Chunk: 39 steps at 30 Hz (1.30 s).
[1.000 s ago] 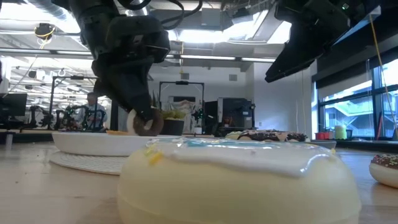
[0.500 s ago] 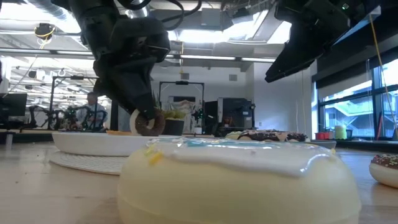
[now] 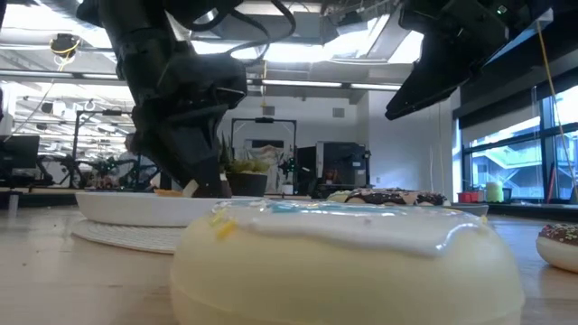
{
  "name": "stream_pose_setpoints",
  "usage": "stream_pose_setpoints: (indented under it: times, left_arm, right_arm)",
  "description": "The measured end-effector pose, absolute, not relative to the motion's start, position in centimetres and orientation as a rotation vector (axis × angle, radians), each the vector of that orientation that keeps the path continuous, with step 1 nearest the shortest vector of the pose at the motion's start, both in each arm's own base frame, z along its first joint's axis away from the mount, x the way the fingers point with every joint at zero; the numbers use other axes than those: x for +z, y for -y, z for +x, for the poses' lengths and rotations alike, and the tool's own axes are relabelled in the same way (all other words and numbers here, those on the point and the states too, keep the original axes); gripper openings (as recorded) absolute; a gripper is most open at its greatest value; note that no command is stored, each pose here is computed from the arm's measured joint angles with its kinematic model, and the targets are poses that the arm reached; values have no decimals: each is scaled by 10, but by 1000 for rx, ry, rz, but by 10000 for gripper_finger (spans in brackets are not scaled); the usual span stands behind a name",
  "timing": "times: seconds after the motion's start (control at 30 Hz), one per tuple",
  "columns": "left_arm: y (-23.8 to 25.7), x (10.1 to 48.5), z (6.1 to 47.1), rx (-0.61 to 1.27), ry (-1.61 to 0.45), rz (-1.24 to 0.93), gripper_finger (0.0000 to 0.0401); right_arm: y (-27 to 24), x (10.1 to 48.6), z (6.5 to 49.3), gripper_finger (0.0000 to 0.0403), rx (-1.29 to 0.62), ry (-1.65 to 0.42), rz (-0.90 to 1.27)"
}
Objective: Pick & Place donuts
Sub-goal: Put the small black donut on the white plate
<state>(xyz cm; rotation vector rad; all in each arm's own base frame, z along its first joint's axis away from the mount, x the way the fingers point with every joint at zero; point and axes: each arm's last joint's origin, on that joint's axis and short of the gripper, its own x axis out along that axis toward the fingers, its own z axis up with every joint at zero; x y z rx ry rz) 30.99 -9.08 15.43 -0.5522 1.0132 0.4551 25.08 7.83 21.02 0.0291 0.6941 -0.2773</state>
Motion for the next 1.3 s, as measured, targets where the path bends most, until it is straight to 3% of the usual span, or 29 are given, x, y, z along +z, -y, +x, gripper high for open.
stream_pose_setpoints:
  times: [1.03, 1.3]
  left_arm:
    - [88, 158, 304, 478, -1042, -497, 152]
    - [85, 175, 298, 492, -990, -492, 151]
  right_arm:
    - [-78, 210, 251, 204, -278, -695, 29]
    - [-78, 210, 251, 204, -278, -696, 29]
